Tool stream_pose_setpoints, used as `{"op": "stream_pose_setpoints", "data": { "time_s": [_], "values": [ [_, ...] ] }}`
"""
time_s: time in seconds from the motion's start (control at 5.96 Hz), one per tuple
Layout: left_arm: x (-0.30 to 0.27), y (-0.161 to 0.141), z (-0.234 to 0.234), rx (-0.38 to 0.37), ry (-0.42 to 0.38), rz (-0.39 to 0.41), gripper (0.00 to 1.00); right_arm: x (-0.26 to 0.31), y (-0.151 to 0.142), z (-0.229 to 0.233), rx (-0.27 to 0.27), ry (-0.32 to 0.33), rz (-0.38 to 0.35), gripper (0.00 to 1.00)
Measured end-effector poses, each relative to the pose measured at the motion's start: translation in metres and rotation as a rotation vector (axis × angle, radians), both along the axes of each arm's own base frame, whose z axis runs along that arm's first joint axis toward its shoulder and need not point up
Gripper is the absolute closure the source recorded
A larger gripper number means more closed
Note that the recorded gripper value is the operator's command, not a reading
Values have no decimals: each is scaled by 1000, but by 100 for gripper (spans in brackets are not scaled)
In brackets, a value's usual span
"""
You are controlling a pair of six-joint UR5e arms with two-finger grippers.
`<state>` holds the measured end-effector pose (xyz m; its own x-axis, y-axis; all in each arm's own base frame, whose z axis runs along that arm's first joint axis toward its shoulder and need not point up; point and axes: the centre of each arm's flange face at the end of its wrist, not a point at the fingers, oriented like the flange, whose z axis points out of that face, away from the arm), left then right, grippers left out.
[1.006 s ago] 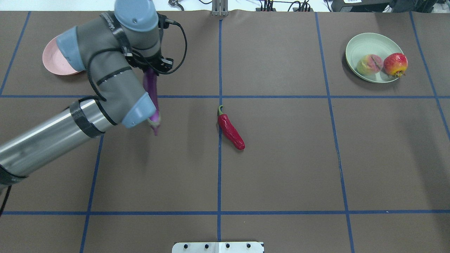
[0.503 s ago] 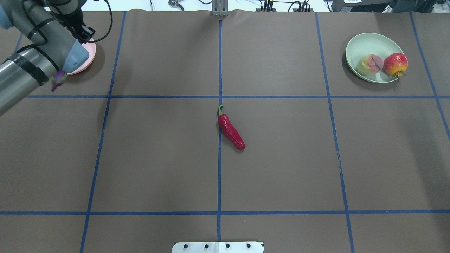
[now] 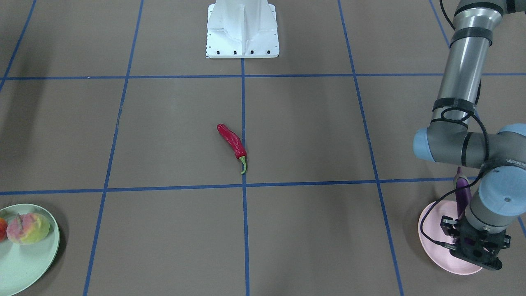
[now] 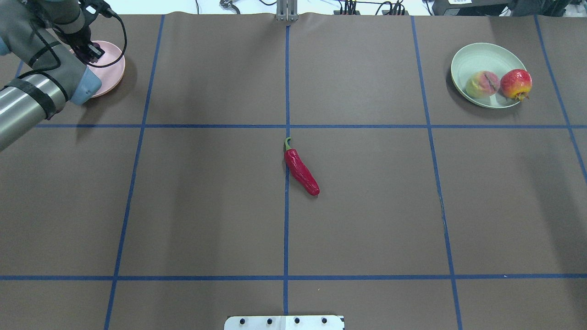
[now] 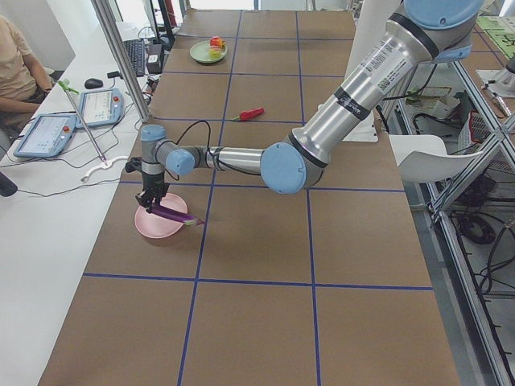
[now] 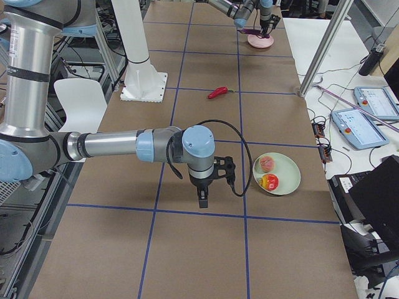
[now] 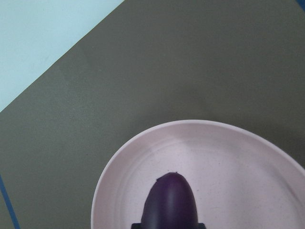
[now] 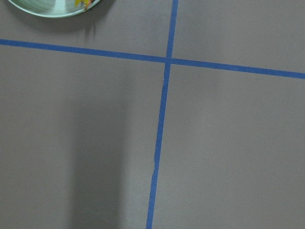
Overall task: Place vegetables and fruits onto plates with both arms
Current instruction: 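Release the eggplant and move the left gripper to the red chili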
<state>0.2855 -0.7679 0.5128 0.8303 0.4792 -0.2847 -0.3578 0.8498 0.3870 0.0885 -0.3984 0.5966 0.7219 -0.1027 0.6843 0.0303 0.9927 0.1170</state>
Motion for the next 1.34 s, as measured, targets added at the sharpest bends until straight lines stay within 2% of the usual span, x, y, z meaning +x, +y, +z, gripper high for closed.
{"op": "stream_pose_setpoints", "data": {
  "time_s": [0.17,0.34,0.5,0.67,0.84,1.01,1.34],
  "values": [
    [8,0,-8,2,9,-17,1,0,-1,-1,1,-1,2,0],
    [12,-1,-28,-1,46,-65,1,0,-1,-2,2,-2,3,0],
    [17,1,-61,-33,121,-114,1,0,-1,-3,2,-3,3,0],
    [29,13,-104,-99,214,-176,1,0,-1,-3,2,-3,3,0],
    [55,34,-149,-167,297,-256,1,0,-1,-2,1,-3,4,0],
    [103,68,-190,-247,377,-342,1,0,-1,-2,0,-3,4,0],
    [206,138,-272,-453,514,-525,0,0,-1,-2,0,-2,4,0]
  ]
}}
